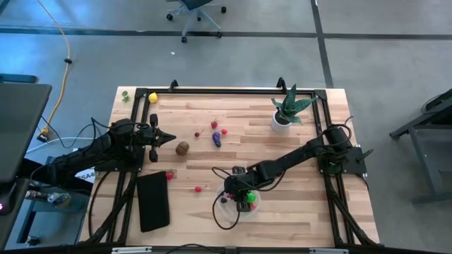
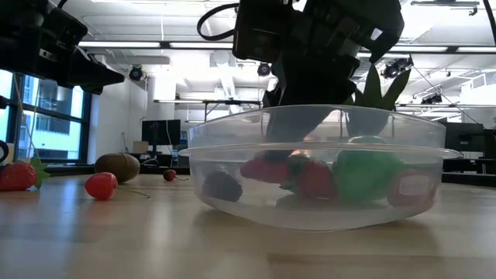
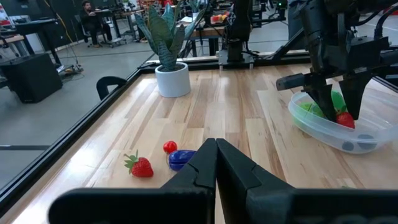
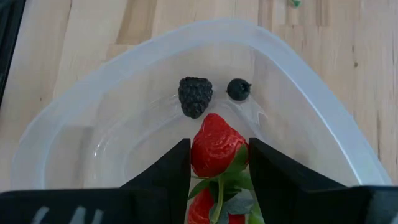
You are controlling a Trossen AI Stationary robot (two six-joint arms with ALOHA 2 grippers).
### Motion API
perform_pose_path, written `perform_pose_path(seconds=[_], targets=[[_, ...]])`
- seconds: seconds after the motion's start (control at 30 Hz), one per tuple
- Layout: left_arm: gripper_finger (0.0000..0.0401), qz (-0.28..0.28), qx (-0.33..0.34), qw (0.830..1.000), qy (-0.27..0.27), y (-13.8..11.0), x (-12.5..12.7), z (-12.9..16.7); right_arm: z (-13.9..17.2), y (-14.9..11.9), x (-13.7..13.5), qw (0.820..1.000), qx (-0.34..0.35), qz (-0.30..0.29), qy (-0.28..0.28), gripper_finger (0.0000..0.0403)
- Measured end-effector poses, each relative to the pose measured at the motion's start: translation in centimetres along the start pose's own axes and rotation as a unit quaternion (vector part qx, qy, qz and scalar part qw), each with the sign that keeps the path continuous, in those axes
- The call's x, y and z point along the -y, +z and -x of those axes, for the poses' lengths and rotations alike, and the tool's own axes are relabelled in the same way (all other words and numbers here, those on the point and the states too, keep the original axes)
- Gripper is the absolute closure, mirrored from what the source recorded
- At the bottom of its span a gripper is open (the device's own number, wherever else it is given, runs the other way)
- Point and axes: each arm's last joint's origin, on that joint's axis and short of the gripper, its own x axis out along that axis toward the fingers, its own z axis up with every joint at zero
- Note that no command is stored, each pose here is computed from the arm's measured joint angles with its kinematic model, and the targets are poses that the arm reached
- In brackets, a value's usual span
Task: Pick and placing Produce into tupperware
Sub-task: Put the red strawberry into the transparent container
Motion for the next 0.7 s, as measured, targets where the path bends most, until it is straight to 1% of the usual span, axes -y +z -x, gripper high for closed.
perform_pose_path(seconds=[0.47,0.57,0.7], targets=[[0.04,0.0,0.0,1.0,0.0,0.0,0.0,0.0,-0.01,0.07,0.02,1.0,0.003,0.0,0.001,0.0267],[0.04,0.0,0.0,1.0,0.0,0.0,0.0,0.0,-0.01,0.1,0.14,1.0,0.004,-0.002,-0.001,0.0251],[0.04,0.0,0.0,1.0,0.0,0.0,0.0,0.0,0.01,0.16,0.36,1.0,0.005,-0.005,-0.004,0.0218]])
